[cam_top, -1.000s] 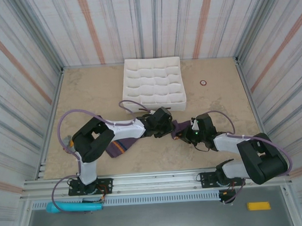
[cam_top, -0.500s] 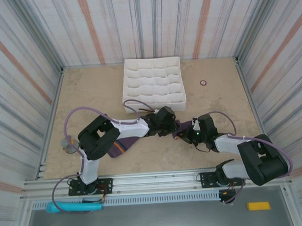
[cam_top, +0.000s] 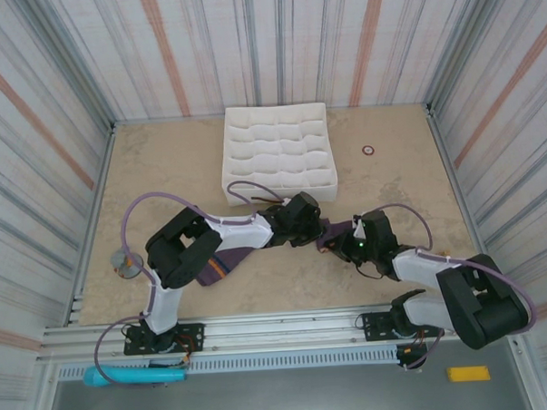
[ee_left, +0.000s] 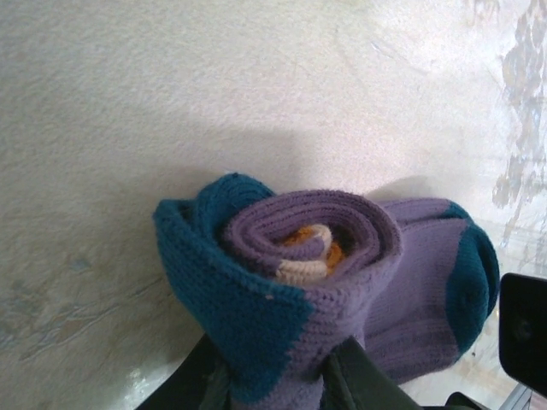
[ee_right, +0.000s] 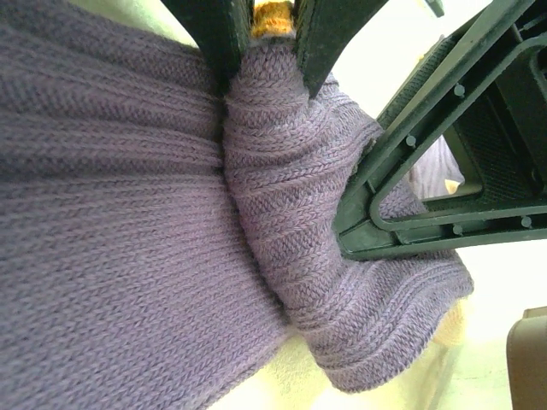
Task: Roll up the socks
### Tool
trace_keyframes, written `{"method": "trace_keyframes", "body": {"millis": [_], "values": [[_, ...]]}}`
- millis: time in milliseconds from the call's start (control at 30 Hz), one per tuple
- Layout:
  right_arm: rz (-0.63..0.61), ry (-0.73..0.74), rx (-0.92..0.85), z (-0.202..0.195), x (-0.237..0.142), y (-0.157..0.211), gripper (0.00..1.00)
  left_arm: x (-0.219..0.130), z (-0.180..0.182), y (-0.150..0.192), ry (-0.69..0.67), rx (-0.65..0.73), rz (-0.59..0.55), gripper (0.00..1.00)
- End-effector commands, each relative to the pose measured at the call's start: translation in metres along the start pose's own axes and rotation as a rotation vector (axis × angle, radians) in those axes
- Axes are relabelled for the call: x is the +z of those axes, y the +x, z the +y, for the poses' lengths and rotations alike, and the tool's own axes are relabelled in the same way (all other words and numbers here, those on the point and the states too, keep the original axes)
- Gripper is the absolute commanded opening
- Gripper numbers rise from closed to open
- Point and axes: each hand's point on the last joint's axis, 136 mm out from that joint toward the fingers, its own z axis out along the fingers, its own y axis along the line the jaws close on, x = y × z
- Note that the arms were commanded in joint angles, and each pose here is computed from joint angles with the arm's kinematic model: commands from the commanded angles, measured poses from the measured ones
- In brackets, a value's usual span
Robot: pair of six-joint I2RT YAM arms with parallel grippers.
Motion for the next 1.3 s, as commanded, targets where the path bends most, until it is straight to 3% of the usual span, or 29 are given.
{"method": "trace_keyframes", "body": {"millis": [0, 67, 133, 300, 667, 833, 1100, 1267], "values": [[0.095, 0.281, 0.093, -0.076, -0.015, 0.041, 0.18, -0.005, 0.028, 0.002, -0.1, 0.023, 0.028, 0.05], [0.068, 0.264, 0.066, -0.069, -0.019, 0.035, 0.32, -0.011, 0.028, -0.002, -0.1, 0.03, 0.026, 0.0], [0.033, 0.251, 0.03, -0.06, -0.024, 0.027, 0.4, -0.017, 0.03, -0.004, -0.105, 0.039, 0.028, 0.0], [0.001, 0.251, -0.01, -0.049, -0.031, 0.016, 0.51, -0.03, 0.031, -0.007, -0.1, 0.047, 0.03, 0.0], [-0.003, 0.249, 0.004, -0.042, -0.013, -0.007, 0.54, -0.052, 0.046, 0.003, -0.138, 0.048, 0.053, 0.0], [0.021, 0.223, -0.035, -0.032, 0.003, -0.017, 0.54, -0.072, 0.081, 0.005, -0.268, -0.101, 0.001, 0.0], [0.003, 0.233, -0.405, 0.015, 0.002, -0.01, 0.71, -0.098, 0.109, 0.008, -0.338, -0.308, -0.125, 0.0], [-0.053, 0.214, -0.592, 0.036, -0.009, 0.007, 0.73, -0.101, 0.11, 0.018, -0.357, -0.368, -0.157, 0.0]]}}
